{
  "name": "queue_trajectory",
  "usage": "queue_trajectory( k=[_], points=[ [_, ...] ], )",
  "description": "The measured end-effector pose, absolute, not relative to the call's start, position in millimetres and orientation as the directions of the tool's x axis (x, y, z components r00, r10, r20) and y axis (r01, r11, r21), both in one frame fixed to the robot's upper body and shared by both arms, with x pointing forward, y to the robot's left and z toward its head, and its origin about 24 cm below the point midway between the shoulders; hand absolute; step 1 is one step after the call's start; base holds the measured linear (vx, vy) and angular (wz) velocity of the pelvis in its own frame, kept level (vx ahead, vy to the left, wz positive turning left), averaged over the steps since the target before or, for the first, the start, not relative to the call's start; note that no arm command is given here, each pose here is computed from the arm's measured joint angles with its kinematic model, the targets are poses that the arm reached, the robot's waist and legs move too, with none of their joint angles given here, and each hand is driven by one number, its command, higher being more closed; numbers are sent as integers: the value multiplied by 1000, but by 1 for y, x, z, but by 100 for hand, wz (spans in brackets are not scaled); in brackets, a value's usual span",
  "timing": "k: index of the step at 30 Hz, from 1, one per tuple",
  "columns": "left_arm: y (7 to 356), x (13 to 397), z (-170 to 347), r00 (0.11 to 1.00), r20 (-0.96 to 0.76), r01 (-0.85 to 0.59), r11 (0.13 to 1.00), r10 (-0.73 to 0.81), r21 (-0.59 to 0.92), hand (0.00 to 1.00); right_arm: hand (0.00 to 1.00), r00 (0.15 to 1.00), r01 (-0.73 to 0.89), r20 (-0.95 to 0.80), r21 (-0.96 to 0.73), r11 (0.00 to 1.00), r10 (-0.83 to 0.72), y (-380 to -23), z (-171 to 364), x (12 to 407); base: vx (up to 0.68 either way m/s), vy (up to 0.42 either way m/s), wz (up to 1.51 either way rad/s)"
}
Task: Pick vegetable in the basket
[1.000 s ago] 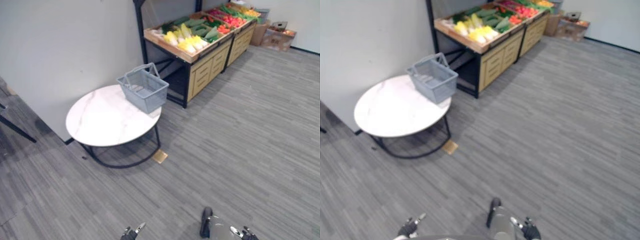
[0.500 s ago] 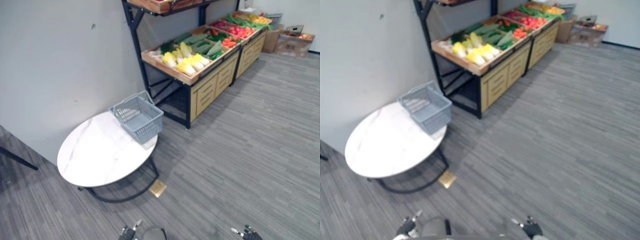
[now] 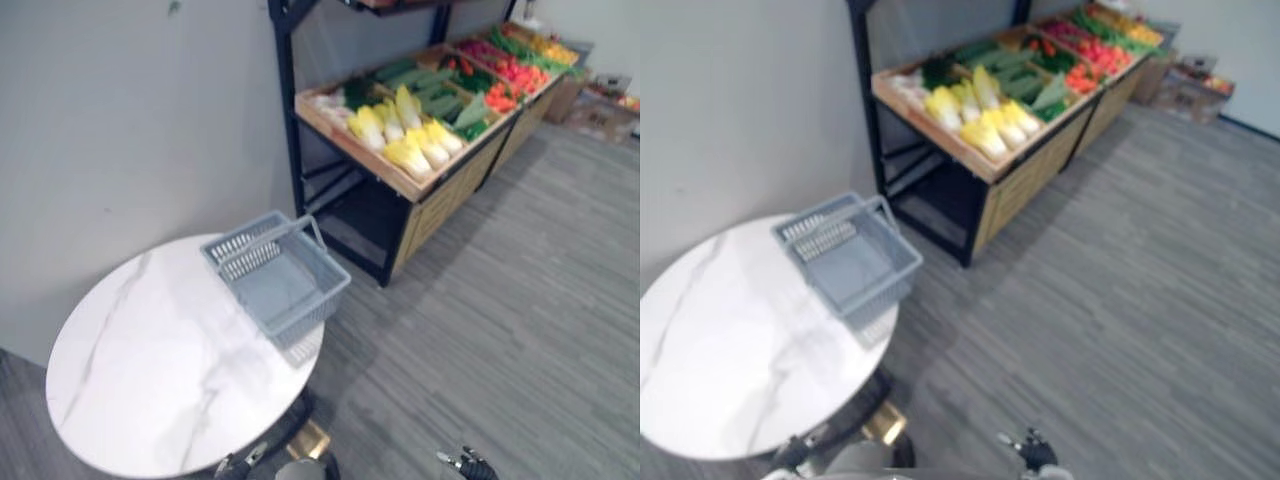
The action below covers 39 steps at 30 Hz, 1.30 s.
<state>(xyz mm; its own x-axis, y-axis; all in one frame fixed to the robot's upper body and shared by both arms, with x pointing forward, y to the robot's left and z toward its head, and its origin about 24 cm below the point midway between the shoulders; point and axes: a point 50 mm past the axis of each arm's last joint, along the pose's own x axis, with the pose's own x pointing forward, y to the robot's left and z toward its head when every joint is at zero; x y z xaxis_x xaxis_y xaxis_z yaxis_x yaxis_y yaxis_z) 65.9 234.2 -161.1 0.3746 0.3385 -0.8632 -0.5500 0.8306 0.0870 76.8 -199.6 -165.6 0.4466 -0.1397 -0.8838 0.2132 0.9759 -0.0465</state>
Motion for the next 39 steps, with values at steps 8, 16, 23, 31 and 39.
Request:
queue_trajectory(
  k=[8, 16, 23, 31, 39],
  points=[
    [213, 80, -163, 403, -872, -465, 883, 278, 67, 0, 0, 424, 256, -889, -67, 964, -175, -208, -166, 62, 443, 9, 86],
    [195, 72, -165, 382, -871, -620, 785, 308, 6, 0, 0, 432, 137, -887, -117, 984, -165, -219, -163, 65, 396, -350, 80],
    [196, 69, -166, 368, -874, -639, 769, 317, 9, 0, 0, 421, 239, -882, -120, 964, -214, -223, -163, 63, 68, -237, 92],
    [197, 61, -167, 328, -883, -662, 748, 336, 38, 0, 0, 391, 376, -882, -107, 920, -263, -227, -163, 57, -116, -5, 15],
    [213, 49, -167, 298, -881, -604, 787, 366, 122, 0, 0, 511, 403, -753, -217, 889, -415, -275, -136, 88, -16, 93, -32]
  ],
)
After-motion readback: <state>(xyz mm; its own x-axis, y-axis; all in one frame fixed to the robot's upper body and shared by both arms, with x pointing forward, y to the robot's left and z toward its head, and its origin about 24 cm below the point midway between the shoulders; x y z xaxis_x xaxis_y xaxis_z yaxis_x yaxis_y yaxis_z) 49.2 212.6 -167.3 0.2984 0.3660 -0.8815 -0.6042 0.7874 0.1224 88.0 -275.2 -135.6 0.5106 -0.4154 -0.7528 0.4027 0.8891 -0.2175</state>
